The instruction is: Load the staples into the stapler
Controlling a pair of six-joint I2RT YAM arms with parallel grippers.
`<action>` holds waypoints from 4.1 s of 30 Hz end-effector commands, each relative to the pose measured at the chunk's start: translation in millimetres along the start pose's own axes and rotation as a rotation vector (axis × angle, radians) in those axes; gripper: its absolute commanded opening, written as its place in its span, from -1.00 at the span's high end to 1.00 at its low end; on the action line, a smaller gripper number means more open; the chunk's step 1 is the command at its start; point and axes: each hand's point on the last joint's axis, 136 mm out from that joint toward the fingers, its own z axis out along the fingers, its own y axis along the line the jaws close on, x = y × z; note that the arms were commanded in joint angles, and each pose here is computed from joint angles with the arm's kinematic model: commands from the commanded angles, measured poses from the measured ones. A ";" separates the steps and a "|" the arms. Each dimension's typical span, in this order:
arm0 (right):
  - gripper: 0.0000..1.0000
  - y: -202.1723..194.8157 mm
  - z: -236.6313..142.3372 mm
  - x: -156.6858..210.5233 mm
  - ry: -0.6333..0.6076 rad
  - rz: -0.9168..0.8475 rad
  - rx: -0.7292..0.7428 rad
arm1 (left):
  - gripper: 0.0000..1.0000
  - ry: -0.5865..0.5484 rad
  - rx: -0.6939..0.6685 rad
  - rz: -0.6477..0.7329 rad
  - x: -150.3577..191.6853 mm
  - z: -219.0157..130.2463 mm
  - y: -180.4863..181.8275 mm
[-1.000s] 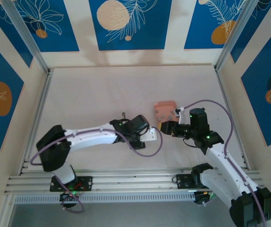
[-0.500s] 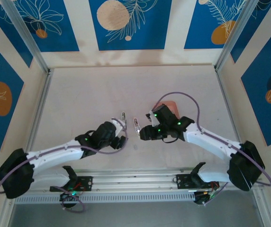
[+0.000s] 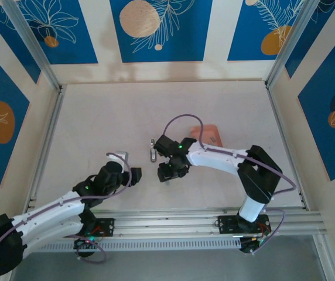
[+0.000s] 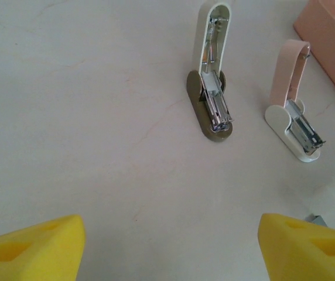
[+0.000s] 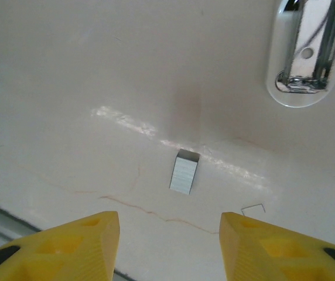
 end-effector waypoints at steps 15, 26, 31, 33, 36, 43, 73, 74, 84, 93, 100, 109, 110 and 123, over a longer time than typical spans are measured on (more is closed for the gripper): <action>0.21 -11.6 30.8 1.3 0.130 -0.001 0.179 | -0.54 0.006 -0.051 -0.046 8.1 -1.8 17.5; 0.35 -10.0 40.2 -5.3 0.137 0.022 0.137 | -0.53 0.006 -0.060 -0.046 8.0 -0.8 19.6; 0.43 -9.4 44.4 -5.0 0.146 0.029 0.125 | -0.53 0.005 -0.059 -0.047 7.3 -0.5 19.7; 0.47 -9.9 46.1 -5.2 0.148 0.033 0.122 | -0.53 0.006 -0.060 -0.046 7.6 -0.1 20.0; 0.51 -10.5 48.9 -5.0 0.156 0.040 0.116 | -0.52 0.008 -0.060 -0.047 8.0 0.5 20.0; 0.51 -10.5 51.0 -1.4 0.175 0.051 0.110 | -0.52 0.006 -0.063 -0.049 7.1 0.7 20.9; 0.24 -16.8 27.6 5.7 0.141 0.329 0.126 | -0.53 0.009 -0.033 -0.045 8.1 -0.2 19.3; 0.25 -17.8 28.4 5.6 0.143 0.331 0.128 | -0.53 0.010 -0.034 -0.046 8.5 -0.5 19.8; 0.28 -22.5 34.4 8.0 0.163 0.344 0.141 | -0.53 0.011 -0.039 -0.055 9.9 -0.9 22.6; 0.29 -24.0 42.3 13.2 0.187 0.354 0.141 | -0.53 0.013 -0.039 -0.057 9.4 0.1 23.1; 0.41 -22.3 48.1 11.4 0.189 0.348 0.131 | -0.52 0.014 -0.041 -0.059 9.4 0.5 23.7; 0.61 -21.6 51.9 9.1 0.192 0.342 0.120 | -0.52 0.017 -0.039 -0.059 8.9 2.0 23.3; 0.63 -21.5 51.8 8.8 0.191 0.341 0.119 | -0.52 0.018 -0.041 -0.059 8.8 2.3 23.4; 0.69 -18.6 22.4 -17.3 -0.042 0.235 0.090 | -0.52 0.007 0.014 -0.060 1.8 9.9 10.9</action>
